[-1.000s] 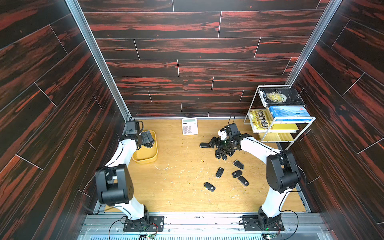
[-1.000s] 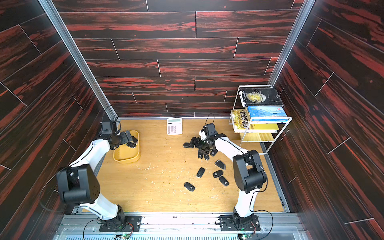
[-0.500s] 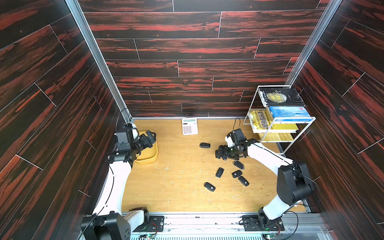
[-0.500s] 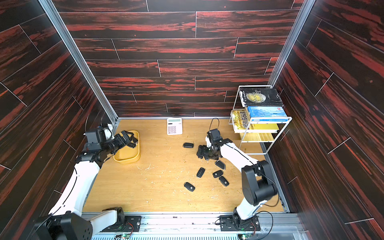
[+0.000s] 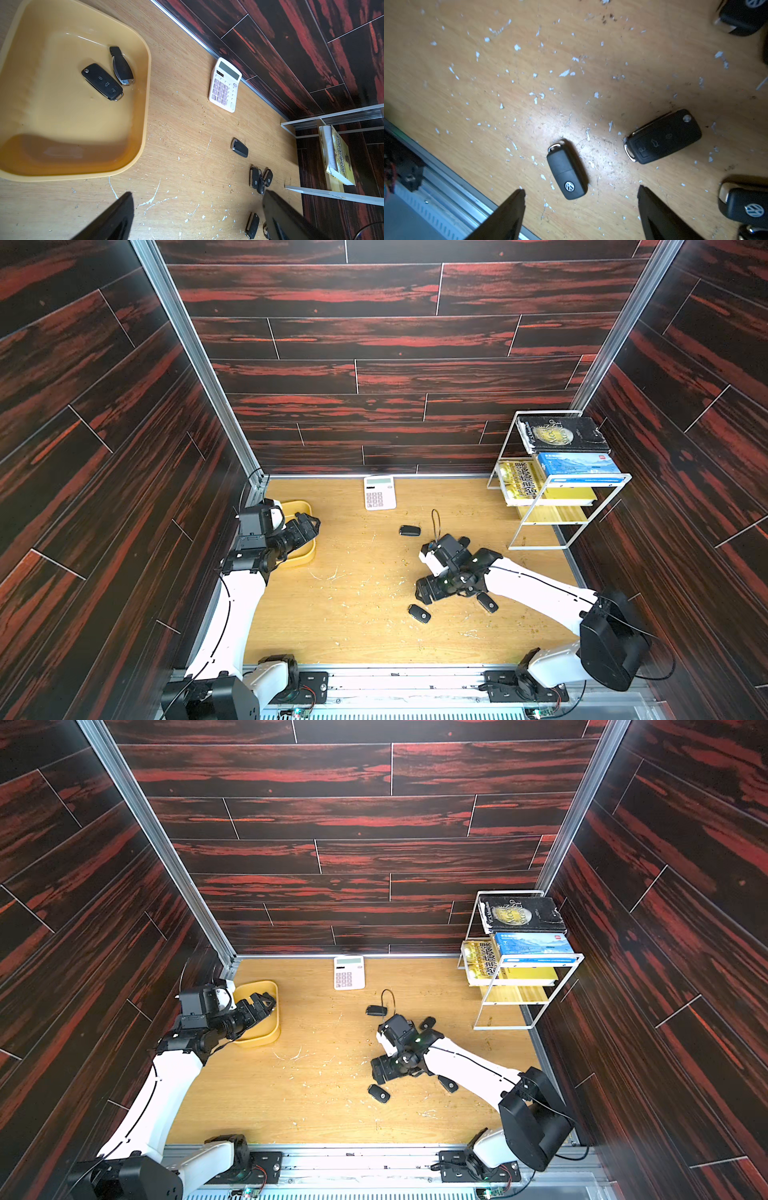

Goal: Place the car key into the storage box
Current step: Pick up the car key from the center of the board.

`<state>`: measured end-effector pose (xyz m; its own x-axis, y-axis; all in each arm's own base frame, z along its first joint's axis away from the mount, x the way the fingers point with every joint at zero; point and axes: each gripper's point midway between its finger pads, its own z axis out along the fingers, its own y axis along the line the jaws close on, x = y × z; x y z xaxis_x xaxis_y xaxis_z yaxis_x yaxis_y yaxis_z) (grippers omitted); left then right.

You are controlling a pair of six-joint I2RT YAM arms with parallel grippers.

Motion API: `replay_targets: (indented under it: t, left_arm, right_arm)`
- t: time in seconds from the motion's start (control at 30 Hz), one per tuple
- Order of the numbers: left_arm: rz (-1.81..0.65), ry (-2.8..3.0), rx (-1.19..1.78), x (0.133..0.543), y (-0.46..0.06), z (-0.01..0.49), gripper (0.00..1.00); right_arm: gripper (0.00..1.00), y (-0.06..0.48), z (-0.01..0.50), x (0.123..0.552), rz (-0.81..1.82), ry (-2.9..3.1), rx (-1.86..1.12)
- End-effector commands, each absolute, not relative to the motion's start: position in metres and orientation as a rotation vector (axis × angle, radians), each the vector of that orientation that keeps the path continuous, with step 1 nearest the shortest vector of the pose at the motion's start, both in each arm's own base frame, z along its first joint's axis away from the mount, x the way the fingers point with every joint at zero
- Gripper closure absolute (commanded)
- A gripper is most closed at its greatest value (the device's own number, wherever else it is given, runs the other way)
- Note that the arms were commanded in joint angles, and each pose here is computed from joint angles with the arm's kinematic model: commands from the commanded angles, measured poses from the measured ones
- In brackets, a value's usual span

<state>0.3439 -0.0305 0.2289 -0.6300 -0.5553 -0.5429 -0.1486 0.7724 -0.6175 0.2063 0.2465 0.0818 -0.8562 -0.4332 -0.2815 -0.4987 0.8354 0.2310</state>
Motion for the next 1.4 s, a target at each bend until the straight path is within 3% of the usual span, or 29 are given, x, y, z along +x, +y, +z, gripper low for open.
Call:
replay_targets:
  t: [0.0,0.6,0.83,1.37]
  left_arm:
    - [-0.698,2.18,-0.497,0.341,-0.034,0.237,0.0]
    - [-0.666,2.327,-0.501,0.327,-0.036,0.207,0.0]
    - [-0.756,2.336,-0.334,0.311,-0.066,0.217,0.0]
    - [-0.911,1.997,-0.079,0.265,-0.094,0.284,0.0]
  right_arm:
    - [0.12,0.237,0.069,0.195,0.273,2.834,-0.826]
    - [0.2,0.253,0.029,0.169,0.071,2.861,-1.019]
    - [0.23,0.265,0.021,0.173,0.074,2.855,-1.029]
    - [0.5,0.27,0.011,0.169,0.082,2.886,-1.046]
